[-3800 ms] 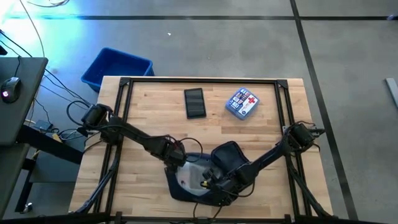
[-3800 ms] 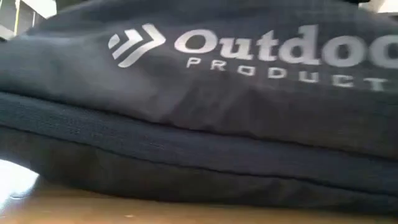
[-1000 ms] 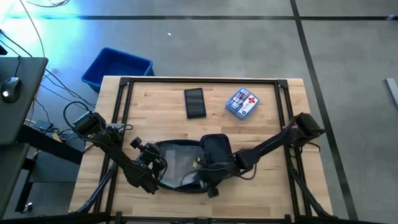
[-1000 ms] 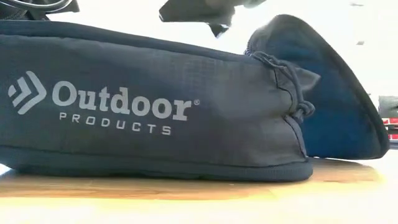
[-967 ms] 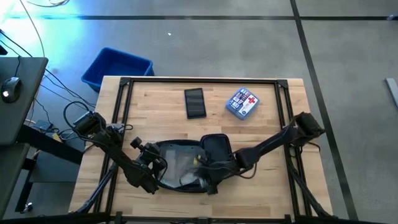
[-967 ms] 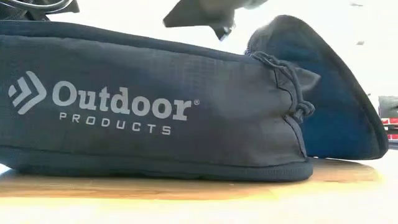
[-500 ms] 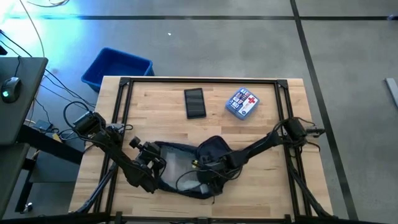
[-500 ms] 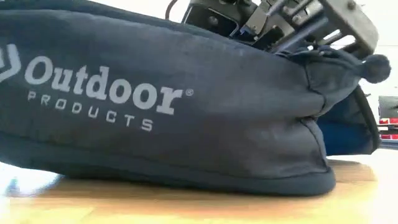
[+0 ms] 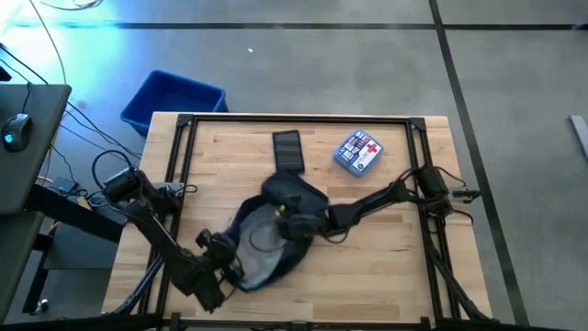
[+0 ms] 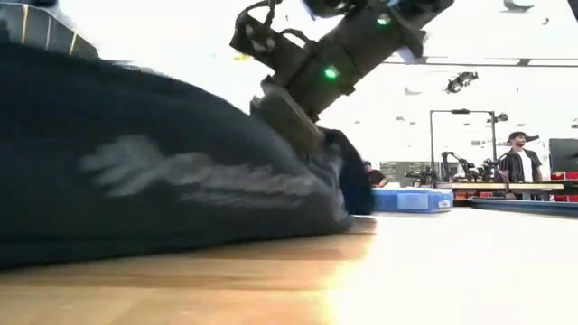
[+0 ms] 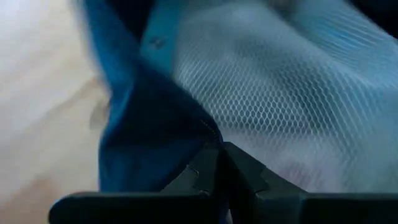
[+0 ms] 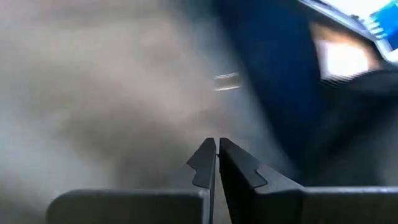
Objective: Unpack backpack
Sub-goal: Put the blue medicine kit into the black backpack
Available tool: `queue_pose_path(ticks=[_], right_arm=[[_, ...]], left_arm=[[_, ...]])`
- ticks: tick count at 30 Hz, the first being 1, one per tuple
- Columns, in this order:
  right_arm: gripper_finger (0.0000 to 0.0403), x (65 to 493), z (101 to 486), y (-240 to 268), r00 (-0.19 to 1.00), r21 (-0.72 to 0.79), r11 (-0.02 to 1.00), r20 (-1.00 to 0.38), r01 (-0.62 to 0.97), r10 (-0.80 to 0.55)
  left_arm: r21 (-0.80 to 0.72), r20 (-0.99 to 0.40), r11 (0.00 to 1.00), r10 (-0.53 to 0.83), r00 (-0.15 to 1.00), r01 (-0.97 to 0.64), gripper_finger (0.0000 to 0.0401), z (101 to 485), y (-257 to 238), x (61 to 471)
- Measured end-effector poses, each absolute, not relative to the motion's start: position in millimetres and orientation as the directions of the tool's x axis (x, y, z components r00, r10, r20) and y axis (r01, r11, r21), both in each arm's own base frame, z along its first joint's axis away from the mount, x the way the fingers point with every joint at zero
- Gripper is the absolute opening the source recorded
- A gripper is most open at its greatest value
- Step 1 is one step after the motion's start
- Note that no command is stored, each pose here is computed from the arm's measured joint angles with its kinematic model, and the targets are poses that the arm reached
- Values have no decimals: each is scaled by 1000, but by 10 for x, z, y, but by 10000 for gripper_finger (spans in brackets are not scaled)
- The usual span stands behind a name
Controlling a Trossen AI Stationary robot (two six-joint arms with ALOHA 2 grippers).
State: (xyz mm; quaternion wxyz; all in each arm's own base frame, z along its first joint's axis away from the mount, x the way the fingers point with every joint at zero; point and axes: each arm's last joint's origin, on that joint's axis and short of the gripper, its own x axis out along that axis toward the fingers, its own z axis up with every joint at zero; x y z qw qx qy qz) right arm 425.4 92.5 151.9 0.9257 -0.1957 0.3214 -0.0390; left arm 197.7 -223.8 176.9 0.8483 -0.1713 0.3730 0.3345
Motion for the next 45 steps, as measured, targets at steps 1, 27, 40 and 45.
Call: queue_pose_path(ticks=[1, 27, 40, 45], right_arm=[[7, 4259, 1578, 886, 799, -381, 923, -569, -46, -195], [110, 3100, 1995, 2135, 322, 239, 886, -867, -398, 379], [110, 3972, 1467, 1162, 624, -221, 968, -776, -122, -98], [110, 4129, 1629, 772, 653, -190, 982, -746, -14, -135]], left_arm=[[-71, -736, 724, 426, 526, -686, 5, 1772, -2273, 1978], [47, -720, 795, 447, 531, -605, 74, 1789, -2156, 2163], [-54, -763, 749, 396, 511, -661, 74, 1774, -2373, 1808], [17, -738, 707, 486, 468, -707, 74, 1796, -2310, 1653]])
